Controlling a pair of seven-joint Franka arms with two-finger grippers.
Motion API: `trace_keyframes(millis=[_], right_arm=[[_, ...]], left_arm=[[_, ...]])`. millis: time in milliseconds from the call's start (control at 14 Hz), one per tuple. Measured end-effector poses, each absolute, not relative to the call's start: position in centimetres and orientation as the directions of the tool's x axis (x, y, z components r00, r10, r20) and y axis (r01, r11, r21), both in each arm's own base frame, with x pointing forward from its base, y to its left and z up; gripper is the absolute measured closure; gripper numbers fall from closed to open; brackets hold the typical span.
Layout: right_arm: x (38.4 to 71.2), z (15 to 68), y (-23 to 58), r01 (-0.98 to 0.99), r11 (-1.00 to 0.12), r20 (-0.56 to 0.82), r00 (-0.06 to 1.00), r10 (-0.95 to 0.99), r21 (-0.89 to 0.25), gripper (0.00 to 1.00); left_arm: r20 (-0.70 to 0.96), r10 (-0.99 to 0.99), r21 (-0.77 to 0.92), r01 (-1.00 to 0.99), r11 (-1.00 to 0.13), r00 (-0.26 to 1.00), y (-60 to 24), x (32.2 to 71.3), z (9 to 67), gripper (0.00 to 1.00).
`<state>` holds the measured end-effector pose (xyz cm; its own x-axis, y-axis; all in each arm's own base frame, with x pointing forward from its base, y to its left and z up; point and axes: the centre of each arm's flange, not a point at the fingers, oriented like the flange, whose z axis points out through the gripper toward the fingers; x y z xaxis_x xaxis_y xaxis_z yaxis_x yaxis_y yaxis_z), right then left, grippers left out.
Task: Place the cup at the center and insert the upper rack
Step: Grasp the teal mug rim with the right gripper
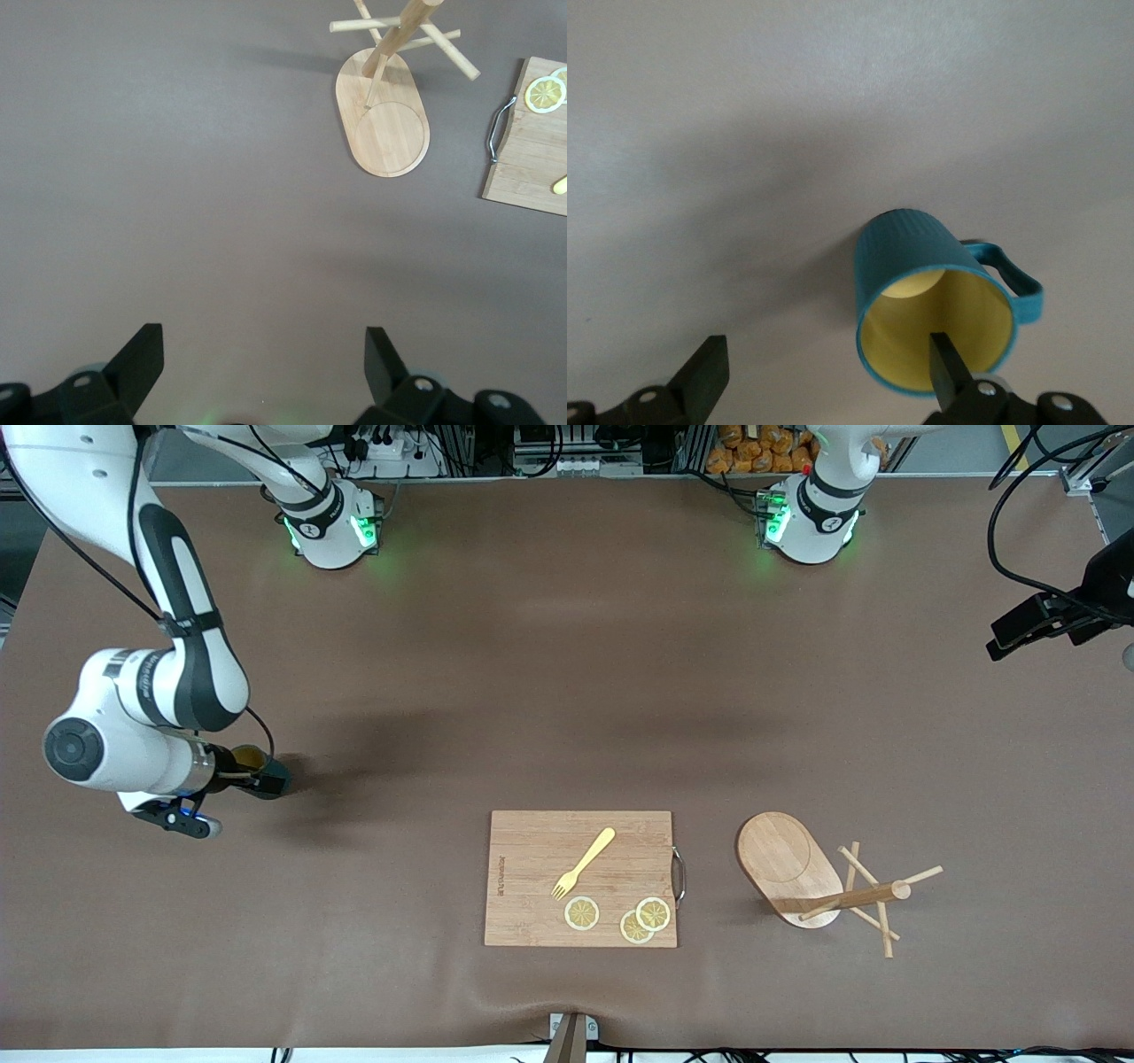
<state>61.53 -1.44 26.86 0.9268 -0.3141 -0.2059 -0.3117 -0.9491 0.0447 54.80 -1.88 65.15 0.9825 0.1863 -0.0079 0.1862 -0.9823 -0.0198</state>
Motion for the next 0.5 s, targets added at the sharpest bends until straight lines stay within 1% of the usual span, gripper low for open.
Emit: trace_keyframes(millis=[143,286,358,430,501], right_arm=[[61.5,25.1,-1.4,-0.314,-0.948,-0.221,0.922,-0.317,0.049,0.0],[61.5,24.4,-1.4,-0.315,-0.948,-0.228,0.92,-0.318,0.052,0.06],[61.4,24.4,-1.4,-0.315,-0.948,-0.228,0.92,-0.318,0.052,0.15],[61.4,24.4,-1.4,-0.315,-0.948,-0.229,0.92,-0.318,0.052,0.28],[61.4,24.4,-1.4,-0.315,-0.948,-0.231,0.92,-0.318,0.052,0.39]], left_arm=[[-0.008,0.186,-0.02,0.186,-0.982,0.982,-1.9,54.8,65.1,0.0],[-0.008,0.186,-0.02,0.186,-0.982,0.982,-1.9,54.8,65.1,0.0],[-0.008,0.186,-0.02,0.186,-0.982,0.982,-1.9,54.8,65.1,0.0],[-0.008,0.186,-0.02,0.186,-0.982,0.982,-1.9,54.8,65.1,0.0],[-0.008,0.186,-0.02,0.186,-0.982,0.982,-1.9,54.8,65.1,0.0]])
